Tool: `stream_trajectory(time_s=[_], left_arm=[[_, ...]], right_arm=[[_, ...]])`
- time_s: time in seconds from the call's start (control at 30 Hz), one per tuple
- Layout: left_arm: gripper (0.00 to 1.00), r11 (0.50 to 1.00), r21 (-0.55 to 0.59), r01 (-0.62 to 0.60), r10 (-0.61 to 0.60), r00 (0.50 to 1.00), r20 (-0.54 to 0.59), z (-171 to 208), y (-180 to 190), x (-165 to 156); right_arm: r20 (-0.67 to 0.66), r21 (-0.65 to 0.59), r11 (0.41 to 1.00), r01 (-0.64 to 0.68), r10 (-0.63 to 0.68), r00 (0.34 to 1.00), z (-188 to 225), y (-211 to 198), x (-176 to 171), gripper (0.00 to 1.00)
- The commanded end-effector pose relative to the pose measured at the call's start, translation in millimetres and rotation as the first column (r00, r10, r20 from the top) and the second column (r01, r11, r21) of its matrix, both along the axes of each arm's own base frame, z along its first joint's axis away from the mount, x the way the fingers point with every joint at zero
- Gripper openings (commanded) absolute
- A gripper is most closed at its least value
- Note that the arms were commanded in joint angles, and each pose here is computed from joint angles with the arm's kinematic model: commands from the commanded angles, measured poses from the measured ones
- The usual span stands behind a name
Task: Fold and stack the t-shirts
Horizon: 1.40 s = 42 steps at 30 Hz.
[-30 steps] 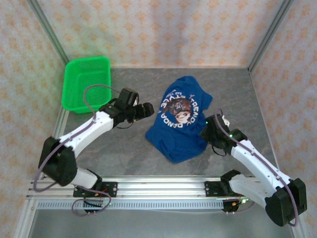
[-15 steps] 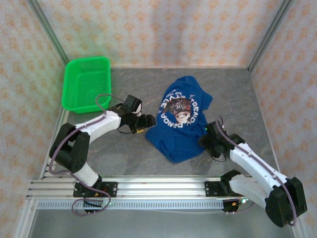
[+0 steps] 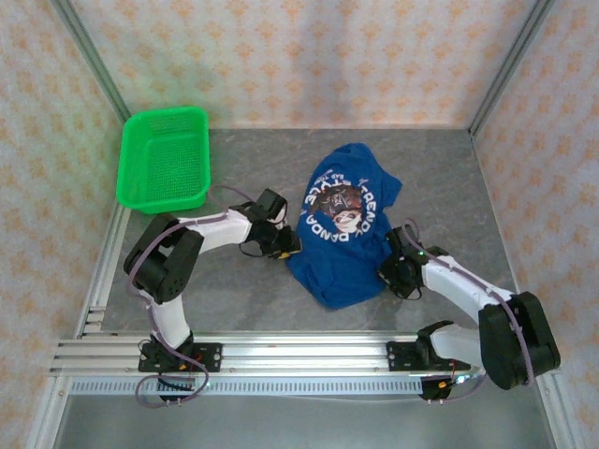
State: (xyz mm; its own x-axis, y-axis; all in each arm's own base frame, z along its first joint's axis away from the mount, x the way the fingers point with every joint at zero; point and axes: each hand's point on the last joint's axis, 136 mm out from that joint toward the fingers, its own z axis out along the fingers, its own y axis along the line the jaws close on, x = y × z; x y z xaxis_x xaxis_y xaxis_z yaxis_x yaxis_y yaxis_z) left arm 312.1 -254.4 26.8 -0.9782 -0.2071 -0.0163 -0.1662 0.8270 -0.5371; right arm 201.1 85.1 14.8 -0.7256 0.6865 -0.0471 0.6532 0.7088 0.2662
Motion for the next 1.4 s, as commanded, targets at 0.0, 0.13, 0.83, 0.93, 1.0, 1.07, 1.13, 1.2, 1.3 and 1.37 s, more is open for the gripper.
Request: stream_trajectory(time_s=[0.0, 0.13, 0.83, 0.93, 1.0, 1.07, 1.13, 1.2, 1.3, 1.37], left_arm=[[0.1, 1.0, 0.022, 0.011, -0.012, 0.997, 0.078, 26.9, -2.2, 21.6], [0.03, 0.999, 0.052, -0.002, -0.009, 0.98, 0.198, 86.3, 6.6, 48.5], [0.04, 0.98, -0.084, -0.178, 0.16, 0.472, 0.867, 494.5, 101.9, 95.2], [0.05, 0.98, -0.099, -0.175, 0.167, 0.434, 0.885, 510.0, 107.0, 86.6], [0.05, 0.982, -0.097, -0.163, 0.159, 0.432, 0.888, 510.9, 106.6, 82.5], [0.05, 0.986, -0.096, -0.138, 0.148, 0.444, 0.883, 507.1, 103.0, 79.0], [0.05, 0.989, -0.093, -0.112, 0.136, 0.478, 0.868, 496.2, 98.8, 74.6], [0.05, 0.992, -0.093, -0.089, 0.125, 0.506, 0.853, 485.4, 95.6, 68.8], [0.05, 0.993, -0.08, -0.087, 0.115, 0.54, 0.834, 461.8, 97.5, 60.1], [0.05, 0.993, -0.069, -0.096, 0.111, 0.547, 0.83, 445.9, 101.3, 53.7]], right_arm=[[0.168, 0.106, 0.992, -0.067, 0.048, 0.985, 24.9, 31.8, 54.4, 0.03], [0.277, 0.124, 0.985, -0.123, 0.084, 0.957, 76.5, 45.1, 85.6, 0.0], [0.886, 0.151, 0.899, -0.41, 0.061, 0.46, 457.2, 84.1, 176.9, 0.0], [0.895, 0.166, 0.888, -0.429, 0.047, 0.445, 468.0, 84.5, 170.2, 0.0], [0.897, 0.173, 0.882, -0.439, 0.043, 0.44, 470.9, 84.3, 162.4, 0.0], [0.896, 0.168, 0.885, -0.434, 0.047, 0.442, 469.6, 81.1, 154.4, 0.0], [0.888, 0.167, 0.888, -0.429, 0.054, 0.457, 464.5, 77.3, 144.0, 0.0], [0.875, 0.177, 0.884, -0.432, 0.059, 0.48, 455.9, 75.8, 132.7, 0.0], [0.848, 0.199, 0.881, -0.429, 0.064, 0.525, 434.9, 72.5, 114.9, 0.0], [0.834, 0.215, 0.881, -0.421, 0.058, 0.548, 420.3, 68.9, 101.5, 0.0]])
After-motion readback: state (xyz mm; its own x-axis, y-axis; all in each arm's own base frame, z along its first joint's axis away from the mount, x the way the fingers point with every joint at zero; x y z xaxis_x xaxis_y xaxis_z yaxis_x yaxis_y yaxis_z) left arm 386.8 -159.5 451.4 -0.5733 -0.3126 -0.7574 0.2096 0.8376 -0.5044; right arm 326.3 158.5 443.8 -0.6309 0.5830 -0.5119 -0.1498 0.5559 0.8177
